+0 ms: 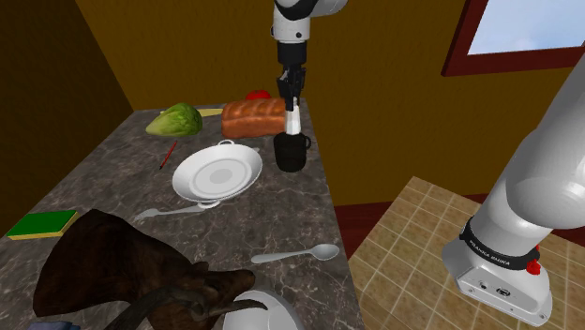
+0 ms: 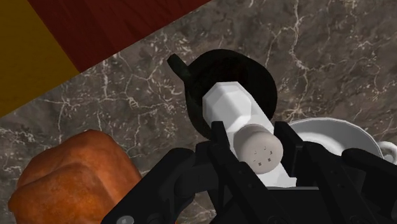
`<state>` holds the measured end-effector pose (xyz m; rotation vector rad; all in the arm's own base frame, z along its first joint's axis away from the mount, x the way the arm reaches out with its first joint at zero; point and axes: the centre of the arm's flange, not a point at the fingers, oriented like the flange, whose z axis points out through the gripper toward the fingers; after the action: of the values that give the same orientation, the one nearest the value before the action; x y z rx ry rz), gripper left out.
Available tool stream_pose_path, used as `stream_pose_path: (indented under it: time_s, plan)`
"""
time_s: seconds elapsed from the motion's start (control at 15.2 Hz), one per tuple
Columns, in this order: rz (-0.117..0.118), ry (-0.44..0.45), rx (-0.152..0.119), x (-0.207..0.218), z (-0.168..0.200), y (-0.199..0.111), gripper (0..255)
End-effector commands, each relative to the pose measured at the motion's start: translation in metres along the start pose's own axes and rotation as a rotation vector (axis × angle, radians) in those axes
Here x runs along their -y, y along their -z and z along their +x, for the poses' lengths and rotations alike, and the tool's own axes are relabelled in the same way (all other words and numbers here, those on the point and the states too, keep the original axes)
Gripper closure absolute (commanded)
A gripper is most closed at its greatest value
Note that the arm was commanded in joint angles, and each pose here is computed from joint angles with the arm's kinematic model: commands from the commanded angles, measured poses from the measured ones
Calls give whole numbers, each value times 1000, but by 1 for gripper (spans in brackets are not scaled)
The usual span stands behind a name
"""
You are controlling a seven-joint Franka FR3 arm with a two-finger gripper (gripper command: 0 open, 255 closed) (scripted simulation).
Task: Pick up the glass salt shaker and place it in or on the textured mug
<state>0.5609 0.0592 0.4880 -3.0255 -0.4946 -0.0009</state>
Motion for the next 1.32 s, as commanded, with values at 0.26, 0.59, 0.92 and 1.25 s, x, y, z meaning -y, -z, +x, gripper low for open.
stream_pose_path:
  time_s: [0.26,0.59,0.92,1.25]
  plan:
    - [0,0,-1,-2,0,-23,255]
    - [0,0,-1,-2,0,-23,255]
    - [0,0,-1,-2,0,-23,0]
    - [0,0,-1,-2,0,16,0]
